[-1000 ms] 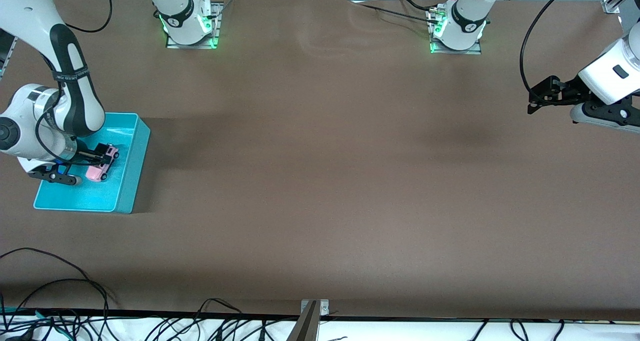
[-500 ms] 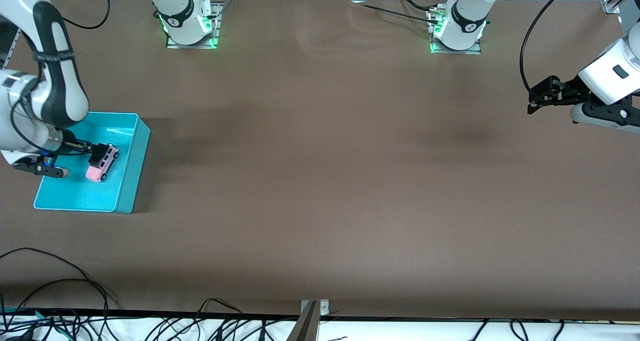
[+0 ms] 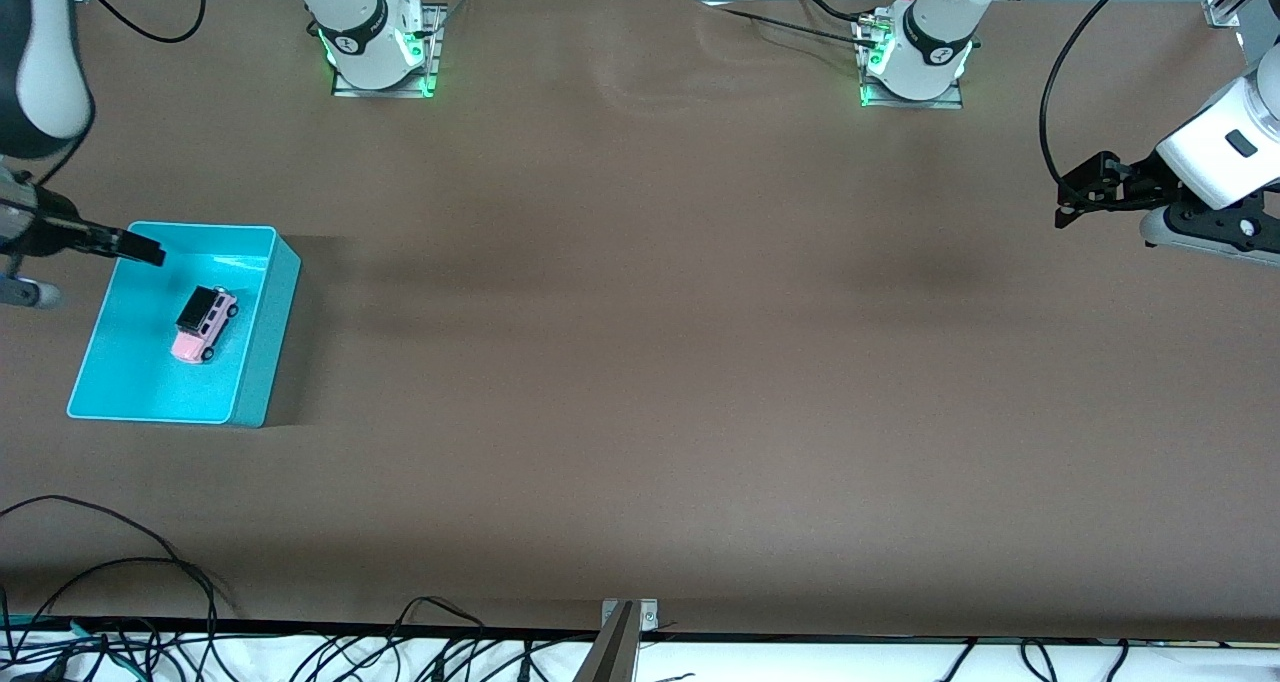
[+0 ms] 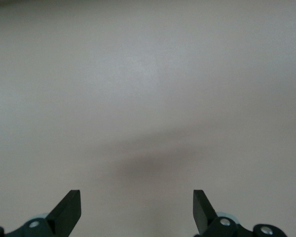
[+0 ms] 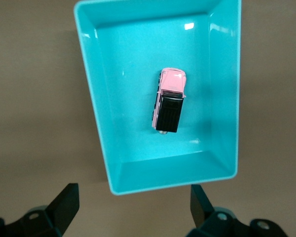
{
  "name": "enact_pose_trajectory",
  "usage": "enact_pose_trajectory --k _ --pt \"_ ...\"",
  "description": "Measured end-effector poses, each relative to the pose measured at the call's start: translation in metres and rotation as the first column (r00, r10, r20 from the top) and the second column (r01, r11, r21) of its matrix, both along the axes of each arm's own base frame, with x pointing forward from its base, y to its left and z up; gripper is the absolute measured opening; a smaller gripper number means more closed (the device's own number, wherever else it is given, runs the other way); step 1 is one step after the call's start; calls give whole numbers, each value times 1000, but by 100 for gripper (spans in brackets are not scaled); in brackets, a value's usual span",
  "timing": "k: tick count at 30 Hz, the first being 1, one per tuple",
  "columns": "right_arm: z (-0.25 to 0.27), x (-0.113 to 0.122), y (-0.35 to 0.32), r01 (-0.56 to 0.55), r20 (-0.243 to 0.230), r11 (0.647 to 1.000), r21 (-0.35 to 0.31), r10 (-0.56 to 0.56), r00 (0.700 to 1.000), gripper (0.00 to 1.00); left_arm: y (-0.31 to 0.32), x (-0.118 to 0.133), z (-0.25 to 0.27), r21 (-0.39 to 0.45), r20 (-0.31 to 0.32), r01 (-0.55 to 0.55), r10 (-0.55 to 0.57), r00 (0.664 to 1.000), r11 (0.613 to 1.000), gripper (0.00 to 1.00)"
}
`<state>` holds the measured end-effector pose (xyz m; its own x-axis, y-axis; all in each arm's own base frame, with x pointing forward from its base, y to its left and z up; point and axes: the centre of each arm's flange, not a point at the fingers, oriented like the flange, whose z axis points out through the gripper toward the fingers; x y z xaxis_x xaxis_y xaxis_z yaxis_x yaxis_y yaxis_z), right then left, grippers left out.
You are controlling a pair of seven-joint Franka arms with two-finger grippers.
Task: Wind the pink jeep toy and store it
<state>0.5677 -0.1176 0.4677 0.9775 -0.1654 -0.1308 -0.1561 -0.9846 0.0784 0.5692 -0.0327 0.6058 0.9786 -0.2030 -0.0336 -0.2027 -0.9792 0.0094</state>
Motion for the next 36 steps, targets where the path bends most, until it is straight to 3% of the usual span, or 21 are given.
enact_pose_trajectory --k 7,13,20,36 --pt "66 10 38 -28 68 996 79 23 997 100 0 0 0 0 0 0 0 1000 1000 100" --pt "92 17 86 -31 92 995 92 22 995 100 0 0 0 0 0 0 0 1000 1000 100" --pt "99 18 120 -61 100 994 95 51 994 100 0 0 0 0 0 0 0 1000 1000 100" --pt "100 18 112 -74 100 993 96 65 993 100 0 0 0 0 -1 0 0 1000 1000 100"
